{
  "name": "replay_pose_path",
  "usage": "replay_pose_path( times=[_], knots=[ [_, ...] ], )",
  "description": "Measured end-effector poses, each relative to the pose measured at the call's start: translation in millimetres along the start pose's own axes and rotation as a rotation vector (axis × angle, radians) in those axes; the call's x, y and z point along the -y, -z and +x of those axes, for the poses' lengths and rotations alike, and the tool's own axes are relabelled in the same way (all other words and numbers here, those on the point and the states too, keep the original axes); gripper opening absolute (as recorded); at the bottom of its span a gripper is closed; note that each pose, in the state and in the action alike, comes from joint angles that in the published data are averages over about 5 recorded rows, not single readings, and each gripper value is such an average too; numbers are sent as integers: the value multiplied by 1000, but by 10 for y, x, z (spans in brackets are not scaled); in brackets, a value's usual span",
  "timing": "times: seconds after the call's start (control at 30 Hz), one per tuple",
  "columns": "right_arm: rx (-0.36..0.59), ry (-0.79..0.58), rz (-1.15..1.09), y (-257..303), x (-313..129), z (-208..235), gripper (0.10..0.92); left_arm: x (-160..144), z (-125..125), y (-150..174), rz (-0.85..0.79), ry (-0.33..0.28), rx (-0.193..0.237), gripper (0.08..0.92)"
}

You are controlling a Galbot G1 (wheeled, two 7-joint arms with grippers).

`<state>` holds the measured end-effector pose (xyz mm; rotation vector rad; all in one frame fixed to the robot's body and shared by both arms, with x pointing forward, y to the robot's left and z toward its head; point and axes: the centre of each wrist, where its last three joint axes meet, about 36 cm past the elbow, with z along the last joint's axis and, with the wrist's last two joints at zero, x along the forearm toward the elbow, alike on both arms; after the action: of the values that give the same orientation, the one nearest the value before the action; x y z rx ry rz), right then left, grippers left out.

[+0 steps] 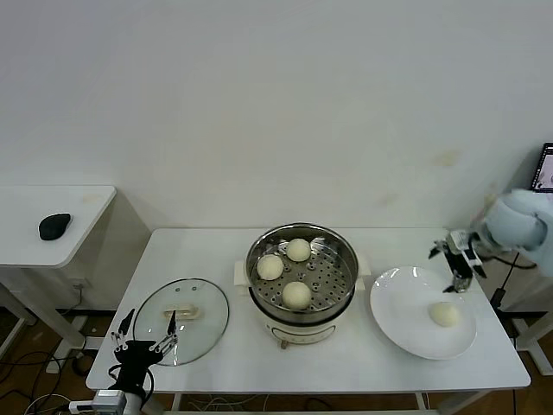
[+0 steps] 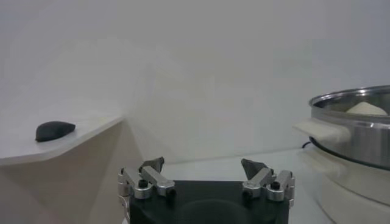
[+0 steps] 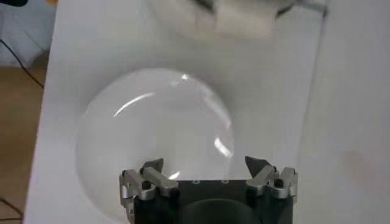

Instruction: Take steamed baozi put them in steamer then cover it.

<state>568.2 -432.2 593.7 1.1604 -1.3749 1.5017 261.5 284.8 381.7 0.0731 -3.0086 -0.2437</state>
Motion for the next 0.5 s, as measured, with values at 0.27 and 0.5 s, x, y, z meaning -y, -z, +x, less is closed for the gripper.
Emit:
replay_pose_path(
  times=[0.27, 0.5],
  knots=[
    [-42, 32, -59, -294, -256, -407, 823, -3, 36, -21, -5, 6, -11, 823],
    [-68, 57, -85, -429, -366, -694, 823, -17, 50, -27, -6, 13, -14, 823]
  ],
)
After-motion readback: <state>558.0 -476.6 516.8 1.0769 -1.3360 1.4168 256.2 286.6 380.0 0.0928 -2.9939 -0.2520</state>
